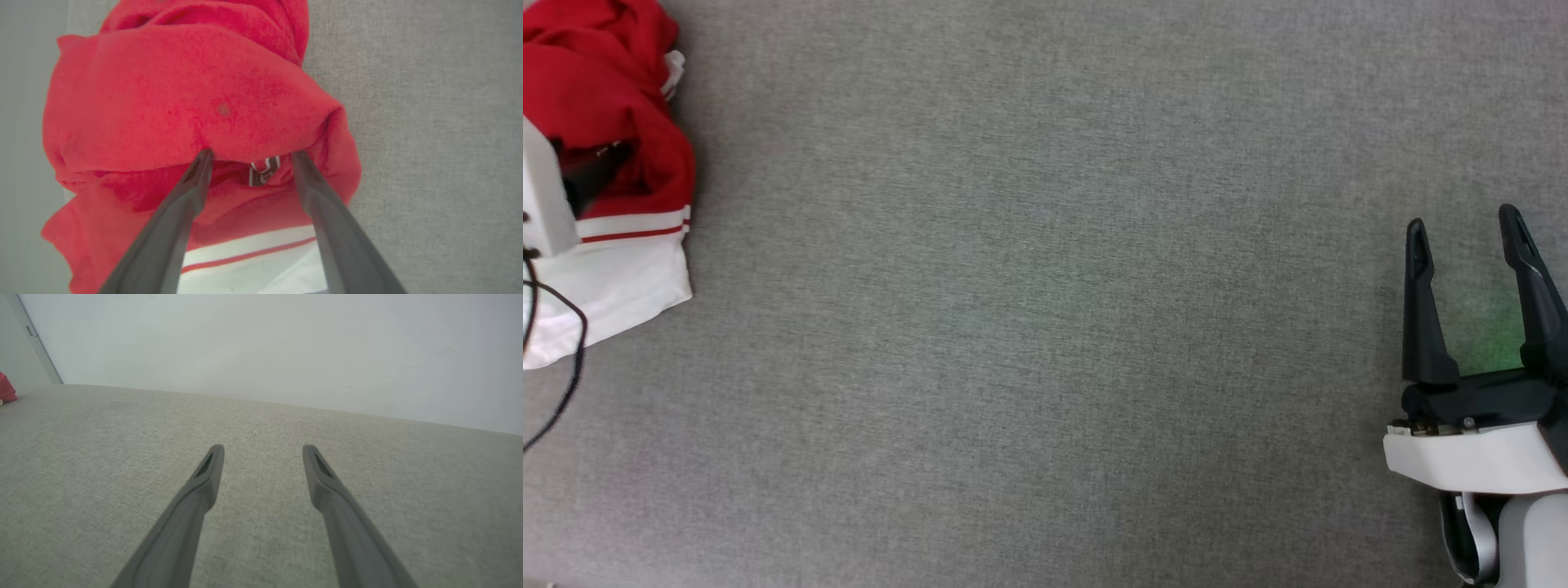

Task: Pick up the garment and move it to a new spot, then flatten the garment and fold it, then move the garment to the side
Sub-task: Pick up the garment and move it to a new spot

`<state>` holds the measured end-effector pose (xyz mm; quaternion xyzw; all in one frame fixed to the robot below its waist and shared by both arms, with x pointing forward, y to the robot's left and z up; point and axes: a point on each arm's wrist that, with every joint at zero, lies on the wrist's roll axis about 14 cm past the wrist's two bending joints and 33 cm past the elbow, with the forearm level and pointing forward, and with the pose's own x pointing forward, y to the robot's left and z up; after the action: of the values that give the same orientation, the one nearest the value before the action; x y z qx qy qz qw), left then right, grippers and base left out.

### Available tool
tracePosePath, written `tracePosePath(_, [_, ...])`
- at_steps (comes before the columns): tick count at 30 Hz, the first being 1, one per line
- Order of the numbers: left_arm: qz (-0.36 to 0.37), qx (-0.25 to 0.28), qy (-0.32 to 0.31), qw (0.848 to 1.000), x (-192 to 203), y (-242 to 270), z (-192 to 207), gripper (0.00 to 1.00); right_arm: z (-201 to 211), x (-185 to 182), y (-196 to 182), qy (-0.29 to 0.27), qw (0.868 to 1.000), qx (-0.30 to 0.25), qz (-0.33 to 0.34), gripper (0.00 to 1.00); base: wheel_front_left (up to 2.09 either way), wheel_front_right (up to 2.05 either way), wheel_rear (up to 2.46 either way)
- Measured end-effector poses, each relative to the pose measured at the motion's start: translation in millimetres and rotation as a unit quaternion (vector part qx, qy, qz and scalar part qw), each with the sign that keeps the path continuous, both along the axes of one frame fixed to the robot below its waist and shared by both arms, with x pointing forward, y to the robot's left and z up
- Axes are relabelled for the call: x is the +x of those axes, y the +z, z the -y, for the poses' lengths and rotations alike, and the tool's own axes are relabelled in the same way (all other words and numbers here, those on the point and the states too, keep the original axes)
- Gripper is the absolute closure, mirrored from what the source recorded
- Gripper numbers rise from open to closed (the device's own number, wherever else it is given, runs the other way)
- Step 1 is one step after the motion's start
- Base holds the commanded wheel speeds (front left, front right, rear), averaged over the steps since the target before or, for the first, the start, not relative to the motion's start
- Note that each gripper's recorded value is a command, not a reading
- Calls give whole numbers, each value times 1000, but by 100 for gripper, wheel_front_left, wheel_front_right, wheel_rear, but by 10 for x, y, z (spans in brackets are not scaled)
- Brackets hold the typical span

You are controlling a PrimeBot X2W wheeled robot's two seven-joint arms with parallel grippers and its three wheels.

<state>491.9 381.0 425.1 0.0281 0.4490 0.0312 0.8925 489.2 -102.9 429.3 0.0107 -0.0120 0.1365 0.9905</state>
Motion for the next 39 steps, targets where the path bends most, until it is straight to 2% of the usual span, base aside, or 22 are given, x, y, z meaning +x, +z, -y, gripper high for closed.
tracePosePath(6, [-112,-17,-17,993,-225,-526,194,0,52,18,-88,-6,1000,-4,-9,0,0,0,0])
tracePosePath(13, [-152,-17,-25,988,-257,-721,245,0,142,-4,-164,-17,1000,-8,-21,0,0,0,0])
tracePosePath(14, [-153,-17,-25,988,-259,-724,247,43,147,-6,-164,-17,1000,-8,-21,0,0,0,0])
tracePosePath(15, [-152,-16,-26,988,-260,-718,246,75,149,-7,-161,-18,1000,-8,-21,0,0,0,0])
tracePosePath(16, [-151,-14,-28,988,-260,-707,246,100,153,-8,-154,-18,1000,-8,-21,0,0,0,0])
tracePosePath(23, [-110,-6,-28,994,-235,-437,191,100,98,-26,30,-13,1000,5,-4,0,0,0,0])
tracePosePath(29, [-23,32,-45,998,-61,274,67,100,67,-91,292,-10,1000,20,18,0,0,0,0])
tracePosePath(34, [54,57,-83,994,62,918,177,100,49,-175,505,-7,999,31,36,0,0,0,0])
tracePosePath(39, [118,80,-135,981,134,1515,453,100,69,-292,658,-9,998,40,46,0,0,0,0])
